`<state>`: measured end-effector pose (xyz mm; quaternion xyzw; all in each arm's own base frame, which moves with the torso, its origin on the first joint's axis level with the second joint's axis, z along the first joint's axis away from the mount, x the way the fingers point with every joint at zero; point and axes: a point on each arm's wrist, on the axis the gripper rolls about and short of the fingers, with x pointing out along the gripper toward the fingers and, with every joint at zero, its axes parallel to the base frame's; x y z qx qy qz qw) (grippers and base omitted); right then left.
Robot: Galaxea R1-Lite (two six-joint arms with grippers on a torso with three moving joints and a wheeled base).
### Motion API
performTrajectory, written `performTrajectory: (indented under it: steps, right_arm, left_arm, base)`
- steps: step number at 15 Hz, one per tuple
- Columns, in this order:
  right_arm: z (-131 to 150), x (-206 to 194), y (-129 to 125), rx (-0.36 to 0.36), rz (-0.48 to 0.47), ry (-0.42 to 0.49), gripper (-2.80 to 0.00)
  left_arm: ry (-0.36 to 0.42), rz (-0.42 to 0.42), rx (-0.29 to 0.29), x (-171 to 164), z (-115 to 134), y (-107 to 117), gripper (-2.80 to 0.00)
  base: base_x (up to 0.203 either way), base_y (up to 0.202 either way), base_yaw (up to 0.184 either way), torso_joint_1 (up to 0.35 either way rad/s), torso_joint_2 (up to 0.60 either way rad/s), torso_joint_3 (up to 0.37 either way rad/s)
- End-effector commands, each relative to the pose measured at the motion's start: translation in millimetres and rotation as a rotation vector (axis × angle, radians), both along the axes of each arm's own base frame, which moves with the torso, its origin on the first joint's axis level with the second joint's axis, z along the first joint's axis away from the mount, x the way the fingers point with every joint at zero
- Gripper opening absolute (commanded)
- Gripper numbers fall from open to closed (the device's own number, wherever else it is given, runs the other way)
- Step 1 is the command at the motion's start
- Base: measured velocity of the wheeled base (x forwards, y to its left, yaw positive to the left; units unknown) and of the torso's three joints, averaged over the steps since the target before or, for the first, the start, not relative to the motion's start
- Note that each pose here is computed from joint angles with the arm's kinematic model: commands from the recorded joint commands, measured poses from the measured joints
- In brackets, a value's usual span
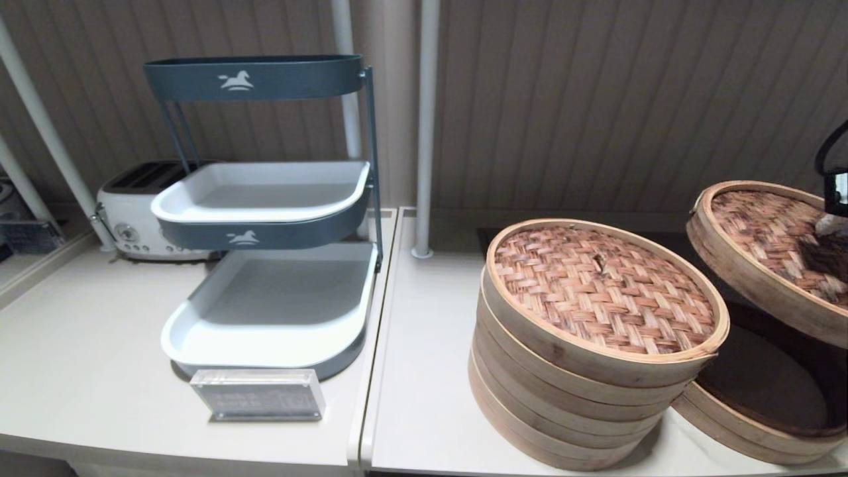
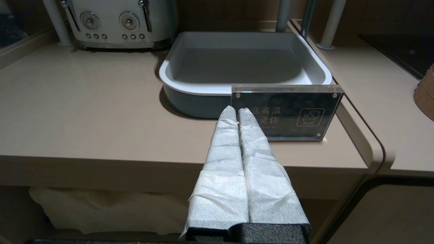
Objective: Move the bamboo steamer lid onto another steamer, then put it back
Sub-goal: Put the steamer
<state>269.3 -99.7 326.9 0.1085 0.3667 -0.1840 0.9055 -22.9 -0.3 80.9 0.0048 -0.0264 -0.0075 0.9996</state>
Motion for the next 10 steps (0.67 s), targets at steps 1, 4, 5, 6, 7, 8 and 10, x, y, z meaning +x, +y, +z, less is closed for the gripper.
performTrajectory:
  steps: [1, 4, 5, 6, 7, 8, 10]
  right_arm:
    - [6, -5, 7, -0.005, 0.018, -0.018, -2.8]
    - [12, -8, 21, -0.01, 0.062, -0.04, -2.8]
    - [13, -8, 24, -0.011, 0.075, -0.044, -2.8]
    - [15, -9, 28, -0.012, 0.088, -0.052, -2.8]
    - [15, -8, 33, -0.011, 0.105, -0.055, -2.8]
    - [17, -8, 37, -0.014, 0.12, -0.062, -2.8]
    - [18, -7, 42, -0.017, 0.139, -0.078, -2.8]
  left_arm:
    - [0.027, 0.0, 0.0, 2, -8, 0, -2.8]
    - [0.025, 0.0, 0.0, 2, -7, 0, -2.8]
    - [0.026, 0.0, 0.0, 2, -8, 0, -2.8]
    - [0.027, 0.0, 0.0, 2, -8, 0, -2.8]
    - [0.027, 0.0, 0.0, 2, -8, 0, -2.8]
    - [0.027, 0.0, 0.0, 2, -8, 0, -2.8]
    - [0.026, 0.0, 0.0, 2, -8, 0, -2.8]
  base:
    - [0.0, 0.0, 0.0, 0.0, 0.0, 0.0]
    - [0.0, 0.0, 0.0, 0.0, 0.0, 0.0]
    - [0.0, 0.0, 0.0, 0.0, 0.0, 0.0]
    - [0.0, 0.0, 0.0, 0.0, 0.0, 0.0]
    - [0.0, 0.0, 0.0, 0.0, 0.0, 0.0]
    - [0.0, 0.0, 0.0, 0.0, 0.0, 0.0]
    - [0.0, 0.0, 0.0, 0.0, 0.0, 0.0]
